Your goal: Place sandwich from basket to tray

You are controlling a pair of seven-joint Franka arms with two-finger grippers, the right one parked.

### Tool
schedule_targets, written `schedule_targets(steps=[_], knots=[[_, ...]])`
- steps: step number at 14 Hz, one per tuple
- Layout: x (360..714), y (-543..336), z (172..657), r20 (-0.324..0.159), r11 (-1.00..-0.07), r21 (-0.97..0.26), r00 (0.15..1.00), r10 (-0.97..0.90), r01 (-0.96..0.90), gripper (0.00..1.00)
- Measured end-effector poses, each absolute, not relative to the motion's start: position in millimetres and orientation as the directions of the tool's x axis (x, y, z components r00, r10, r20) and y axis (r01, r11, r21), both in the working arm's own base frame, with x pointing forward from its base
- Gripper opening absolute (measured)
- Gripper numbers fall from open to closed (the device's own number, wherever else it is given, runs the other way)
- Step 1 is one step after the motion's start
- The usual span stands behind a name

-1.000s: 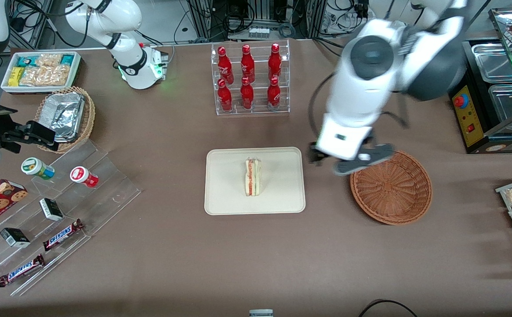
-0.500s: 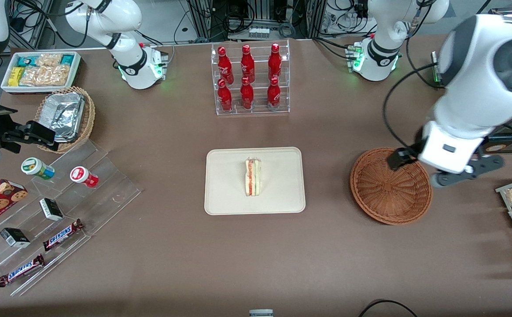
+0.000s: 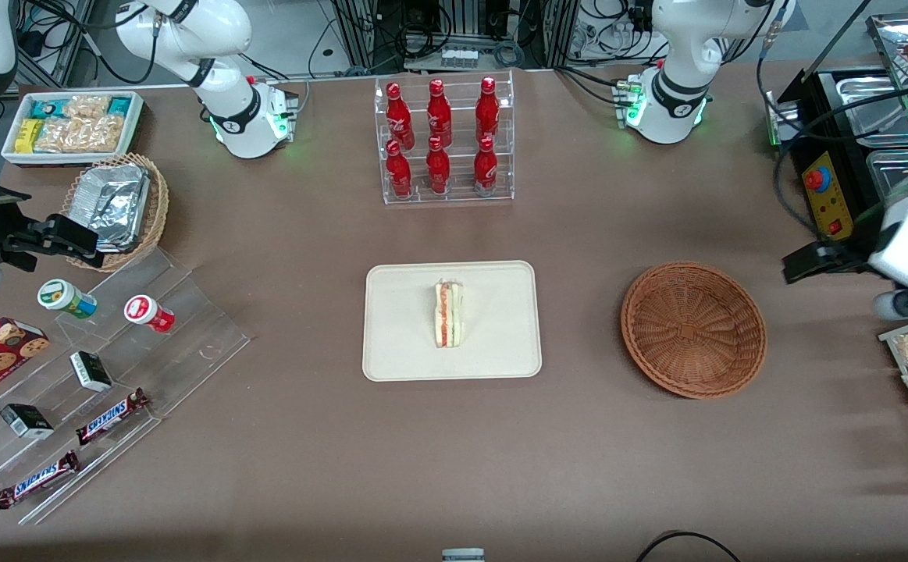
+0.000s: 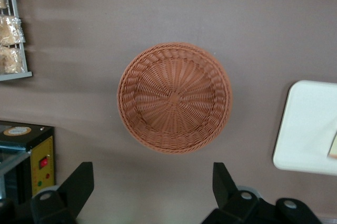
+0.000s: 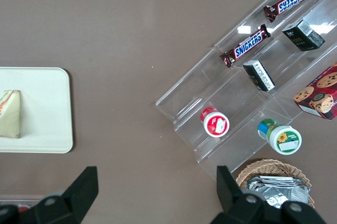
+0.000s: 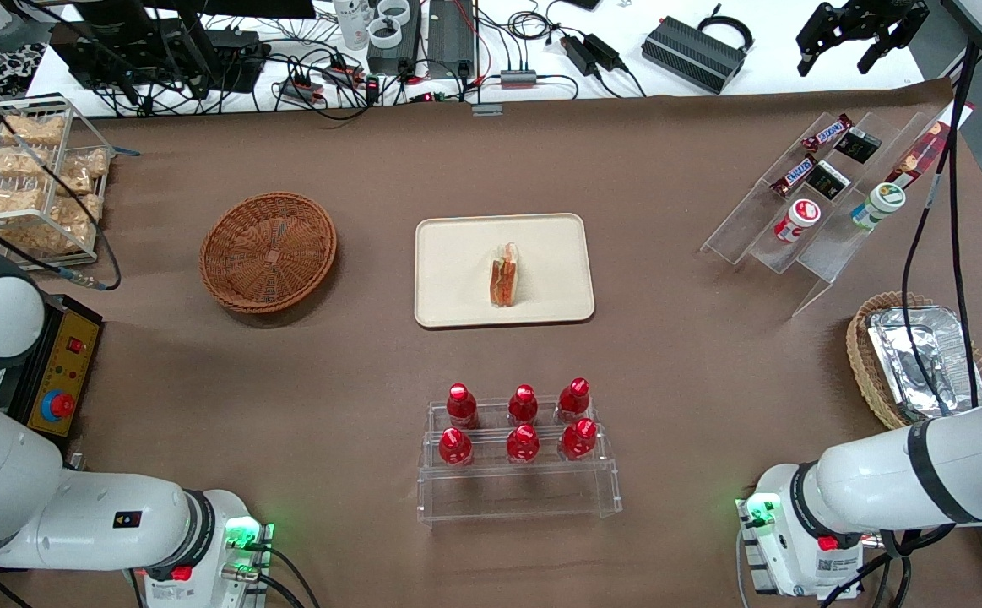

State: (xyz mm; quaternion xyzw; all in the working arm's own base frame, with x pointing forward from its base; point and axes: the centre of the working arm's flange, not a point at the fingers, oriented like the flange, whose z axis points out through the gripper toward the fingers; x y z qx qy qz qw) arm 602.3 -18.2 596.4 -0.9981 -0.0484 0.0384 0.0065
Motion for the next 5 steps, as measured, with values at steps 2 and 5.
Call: schedule_targets(steps=[2, 5], knots=[[594.1, -0.7, 601.5, -0.075, -0.998, -0.003, 0.995, 0.065, 0.065, 1.00], [587.3, -3.1, 610.0, -0.064, -0.999, -0.007, 0.997, 0.045, 0.045, 1.00]])
